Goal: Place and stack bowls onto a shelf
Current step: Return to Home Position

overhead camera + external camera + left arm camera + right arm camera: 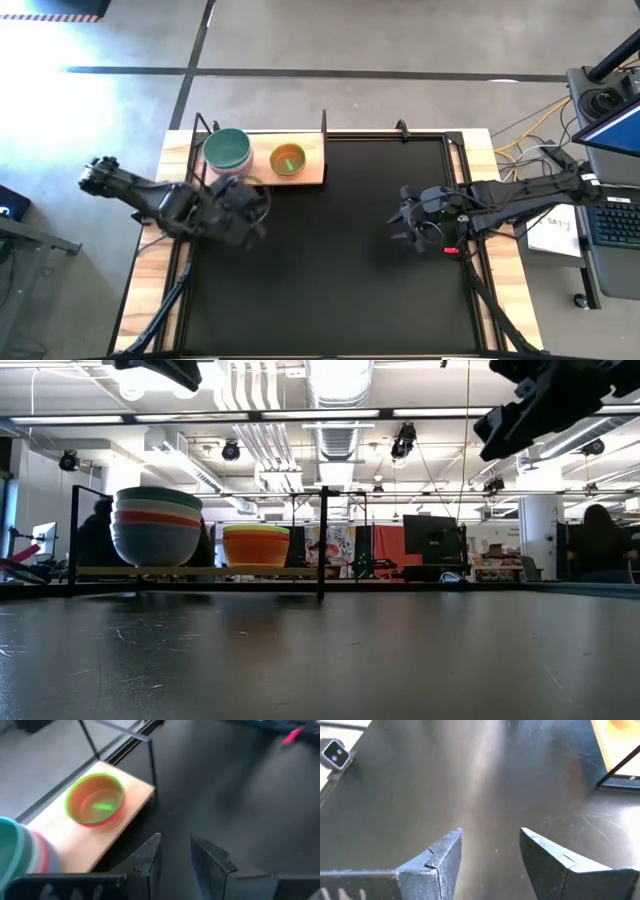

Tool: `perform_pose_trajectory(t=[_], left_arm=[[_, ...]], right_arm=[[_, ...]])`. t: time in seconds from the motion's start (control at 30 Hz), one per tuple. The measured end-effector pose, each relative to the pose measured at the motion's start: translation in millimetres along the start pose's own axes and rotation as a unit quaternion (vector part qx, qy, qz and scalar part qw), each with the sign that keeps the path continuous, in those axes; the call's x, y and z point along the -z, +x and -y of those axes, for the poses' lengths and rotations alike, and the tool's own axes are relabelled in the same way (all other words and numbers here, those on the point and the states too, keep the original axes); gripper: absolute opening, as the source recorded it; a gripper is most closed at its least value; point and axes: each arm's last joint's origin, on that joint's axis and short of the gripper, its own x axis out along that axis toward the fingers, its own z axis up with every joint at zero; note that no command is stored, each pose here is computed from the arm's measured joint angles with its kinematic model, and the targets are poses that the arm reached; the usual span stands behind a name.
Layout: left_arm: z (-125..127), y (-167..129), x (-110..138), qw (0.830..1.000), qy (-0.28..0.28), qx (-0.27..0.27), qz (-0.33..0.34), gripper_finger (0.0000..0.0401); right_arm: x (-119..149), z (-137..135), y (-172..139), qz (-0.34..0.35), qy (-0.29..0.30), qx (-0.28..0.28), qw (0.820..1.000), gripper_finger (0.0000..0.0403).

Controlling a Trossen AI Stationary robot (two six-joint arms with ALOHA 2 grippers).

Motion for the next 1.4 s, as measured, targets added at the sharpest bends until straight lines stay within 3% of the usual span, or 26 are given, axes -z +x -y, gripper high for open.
perform_pose_trajectory(t=[0.13,0.47,0.9,1.4], left_arm=[[8.8,5.5,29.5,0.999,-0.004,0.025,0.033,0.0084],[5.0,43.6,82.4,0.998,-0.039,0.033,0.037,0.0084],[2.0,69.9,117.1,0.997,-0.052,0.042,0.047,0.0084],[-5.4,85.0,140.4,0.996,-0.062,0.024,0.060,0.0084]], right_arm=[[5.5,2.6,10.3,0.023,0.001,-0.006,1.000,0.0187],[26.1,15.3,25.1,0.026,0.009,0.019,0.999,0.0187],[49.7,39.5,34.6,0.099,0.036,0.079,0.991,0.0187],[97.7,39.8,33.7,0.223,0.043,0.111,0.968,0.0187]])
